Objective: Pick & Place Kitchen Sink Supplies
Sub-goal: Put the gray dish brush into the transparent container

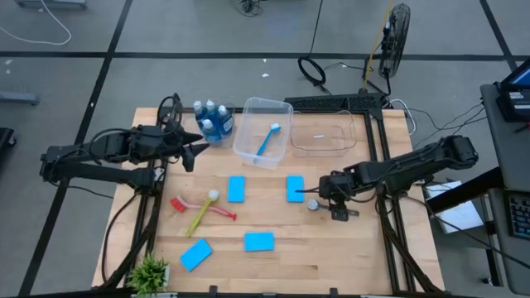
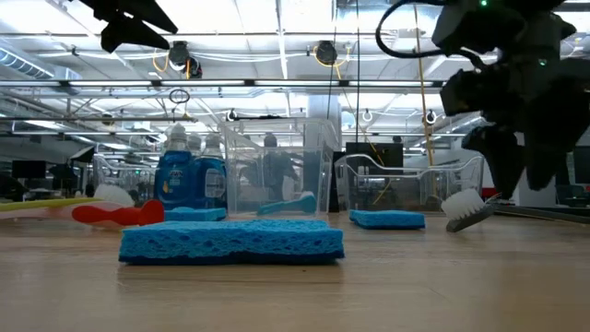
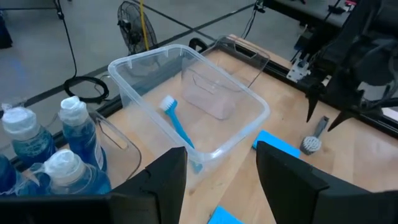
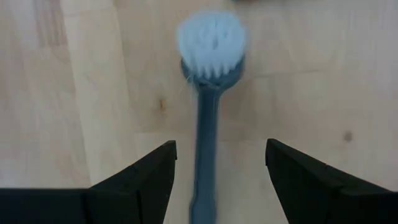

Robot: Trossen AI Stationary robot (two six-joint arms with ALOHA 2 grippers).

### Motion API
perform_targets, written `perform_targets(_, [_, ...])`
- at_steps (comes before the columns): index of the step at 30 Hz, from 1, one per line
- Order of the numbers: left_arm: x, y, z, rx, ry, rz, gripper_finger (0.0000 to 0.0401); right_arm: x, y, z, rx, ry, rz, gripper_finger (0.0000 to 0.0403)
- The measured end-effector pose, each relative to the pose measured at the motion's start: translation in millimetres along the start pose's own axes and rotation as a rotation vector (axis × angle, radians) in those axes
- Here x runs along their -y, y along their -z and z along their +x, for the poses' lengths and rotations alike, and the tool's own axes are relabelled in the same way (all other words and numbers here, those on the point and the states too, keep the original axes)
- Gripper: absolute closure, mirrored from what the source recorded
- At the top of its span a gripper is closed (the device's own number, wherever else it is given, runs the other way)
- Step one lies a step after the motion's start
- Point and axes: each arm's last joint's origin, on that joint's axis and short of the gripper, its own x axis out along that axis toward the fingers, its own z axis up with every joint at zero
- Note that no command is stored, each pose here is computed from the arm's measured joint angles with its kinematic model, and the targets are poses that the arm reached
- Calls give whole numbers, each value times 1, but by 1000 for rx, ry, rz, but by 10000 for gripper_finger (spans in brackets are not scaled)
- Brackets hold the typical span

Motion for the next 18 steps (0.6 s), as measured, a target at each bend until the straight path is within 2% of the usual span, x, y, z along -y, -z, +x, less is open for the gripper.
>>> perform_targets(11, [0, 0, 0, -6, 11, -22, 206, -1, 16, 20, 8, -43, -18, 171])
perform_targets(18, [0, 0, 0, -4, 11, -27, 206, 4, 27, 31, -1, -34, 26, 191])
